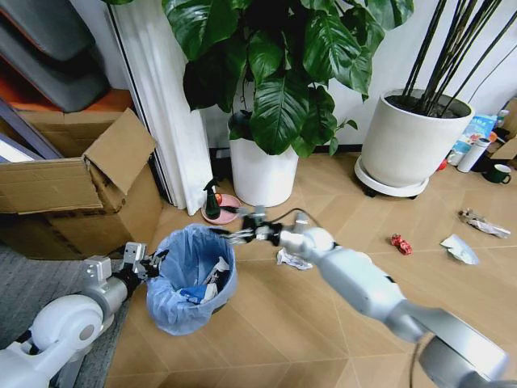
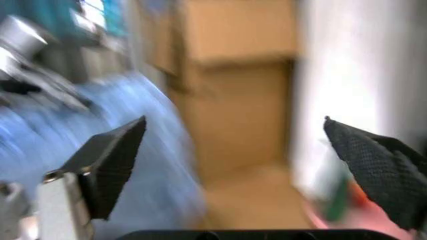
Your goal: Pick up the trash bin and place the garbage on the floor into it.
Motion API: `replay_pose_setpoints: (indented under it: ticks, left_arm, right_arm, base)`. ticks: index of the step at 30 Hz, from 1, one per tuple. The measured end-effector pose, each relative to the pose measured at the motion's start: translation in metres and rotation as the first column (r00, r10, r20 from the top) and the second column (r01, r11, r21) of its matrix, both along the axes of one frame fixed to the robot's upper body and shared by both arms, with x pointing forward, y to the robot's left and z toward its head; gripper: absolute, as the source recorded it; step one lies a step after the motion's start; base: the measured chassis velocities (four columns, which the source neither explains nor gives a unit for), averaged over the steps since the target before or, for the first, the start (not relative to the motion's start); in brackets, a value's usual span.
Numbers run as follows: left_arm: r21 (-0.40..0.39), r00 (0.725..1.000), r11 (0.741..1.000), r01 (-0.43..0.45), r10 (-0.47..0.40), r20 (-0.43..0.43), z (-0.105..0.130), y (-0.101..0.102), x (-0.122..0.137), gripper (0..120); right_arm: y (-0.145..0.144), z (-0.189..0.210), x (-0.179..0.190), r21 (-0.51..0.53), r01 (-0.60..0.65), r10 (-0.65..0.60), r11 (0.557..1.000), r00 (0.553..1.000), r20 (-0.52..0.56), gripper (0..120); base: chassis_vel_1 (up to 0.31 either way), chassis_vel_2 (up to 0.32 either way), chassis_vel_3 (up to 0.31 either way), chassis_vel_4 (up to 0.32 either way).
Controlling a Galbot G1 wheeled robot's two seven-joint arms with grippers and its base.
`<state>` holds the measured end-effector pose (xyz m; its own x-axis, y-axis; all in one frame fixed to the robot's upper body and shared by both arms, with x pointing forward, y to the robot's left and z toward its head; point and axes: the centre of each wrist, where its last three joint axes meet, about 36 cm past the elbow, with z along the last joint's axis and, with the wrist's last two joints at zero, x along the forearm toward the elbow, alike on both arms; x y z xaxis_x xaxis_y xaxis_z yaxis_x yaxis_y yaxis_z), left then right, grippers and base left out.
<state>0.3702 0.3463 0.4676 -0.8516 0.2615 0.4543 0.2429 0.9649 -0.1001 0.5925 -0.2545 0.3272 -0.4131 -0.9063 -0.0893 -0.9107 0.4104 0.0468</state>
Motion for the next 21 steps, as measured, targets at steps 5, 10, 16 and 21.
replay_pose_setpoints:
  ticks: [5,10,16,21]
  left_arm:
    - [-0.006,1.000,1.000,0.000,0.000,0.015,0.003,-0.003,0.002,0]
    - [-0.006,1.000,1.000,-0.002,0.003,0.020,0.004,-0.003,0.003,0]
    - [-0.012,1.000,1.000,-0.006,0.006,0.026,0.006,-0.006,0.002,0]
    - [-0.009,1.000,1.000,-0.004,0.005,0.023,0.006,-0.007,0.001,0]
  right_arm:
    - [-0.077,-0.021,-0.032,-0.120,0.256,-0.260,0.959,0.965,-0.018,100]
    - [-0.117,-0.037,-0.054,-0.207,0.376,-0.386,0.903,0.923,-0.007,100]
    - [-0.145,-0.061,-0.073,-0.285,0.482,-0.506,0.828,0.863,-0.010,100]
    - [-0.154,-0.092,-0.085,-0.328,0.507,-0.553,0.797,0.831,-0.062,100]
  base:
    - [0.000,0.000,0.000,0.000]
    - [0.000,0.000,0.000,0.000]
    - [0.000,0.000,0.000,0.000]
    - [0.000,0.000,0.000,0.000]
